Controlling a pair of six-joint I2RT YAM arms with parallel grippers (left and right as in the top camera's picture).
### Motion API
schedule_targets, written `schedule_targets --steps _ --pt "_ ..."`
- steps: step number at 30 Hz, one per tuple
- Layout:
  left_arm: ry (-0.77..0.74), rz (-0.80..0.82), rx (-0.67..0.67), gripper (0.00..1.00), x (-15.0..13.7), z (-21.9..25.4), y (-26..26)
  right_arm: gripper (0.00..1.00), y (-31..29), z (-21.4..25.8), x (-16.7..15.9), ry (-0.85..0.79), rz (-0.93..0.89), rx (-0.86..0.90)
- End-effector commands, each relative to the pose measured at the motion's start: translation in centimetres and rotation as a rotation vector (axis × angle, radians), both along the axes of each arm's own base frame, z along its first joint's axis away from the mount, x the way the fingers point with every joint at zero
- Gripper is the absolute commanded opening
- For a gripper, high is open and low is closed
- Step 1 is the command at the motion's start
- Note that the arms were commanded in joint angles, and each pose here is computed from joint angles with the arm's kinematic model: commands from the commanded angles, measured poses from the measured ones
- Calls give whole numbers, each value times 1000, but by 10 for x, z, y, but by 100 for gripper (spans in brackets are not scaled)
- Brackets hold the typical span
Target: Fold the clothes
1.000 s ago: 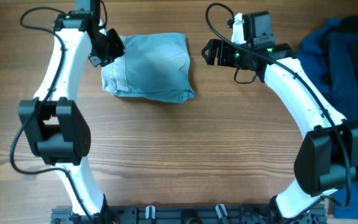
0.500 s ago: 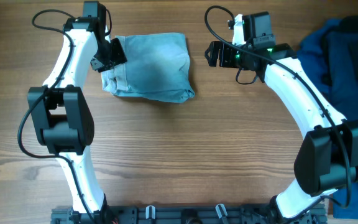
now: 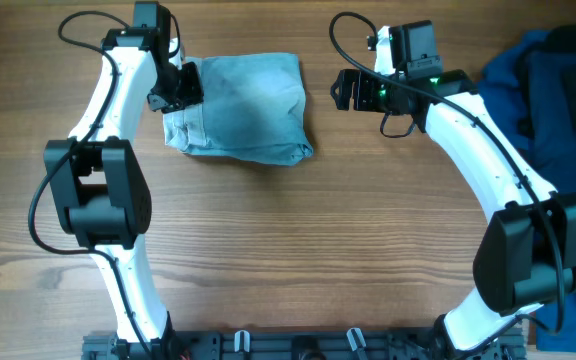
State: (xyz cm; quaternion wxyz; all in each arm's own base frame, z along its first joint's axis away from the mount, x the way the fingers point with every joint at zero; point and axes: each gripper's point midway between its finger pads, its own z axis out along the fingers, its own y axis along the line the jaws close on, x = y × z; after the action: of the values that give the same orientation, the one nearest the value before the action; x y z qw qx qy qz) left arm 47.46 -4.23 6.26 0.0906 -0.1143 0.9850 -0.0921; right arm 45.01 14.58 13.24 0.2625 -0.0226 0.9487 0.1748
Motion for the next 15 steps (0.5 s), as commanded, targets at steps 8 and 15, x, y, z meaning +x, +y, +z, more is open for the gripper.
schedule_targets --steps 8,15 --pt "-3 -14 19 4 2 -3 7 100 -7 -10 0 8 -7 -51" --pt "-81 20 147 4 8 29 30 93 1 -8 -2 12 20 -11"
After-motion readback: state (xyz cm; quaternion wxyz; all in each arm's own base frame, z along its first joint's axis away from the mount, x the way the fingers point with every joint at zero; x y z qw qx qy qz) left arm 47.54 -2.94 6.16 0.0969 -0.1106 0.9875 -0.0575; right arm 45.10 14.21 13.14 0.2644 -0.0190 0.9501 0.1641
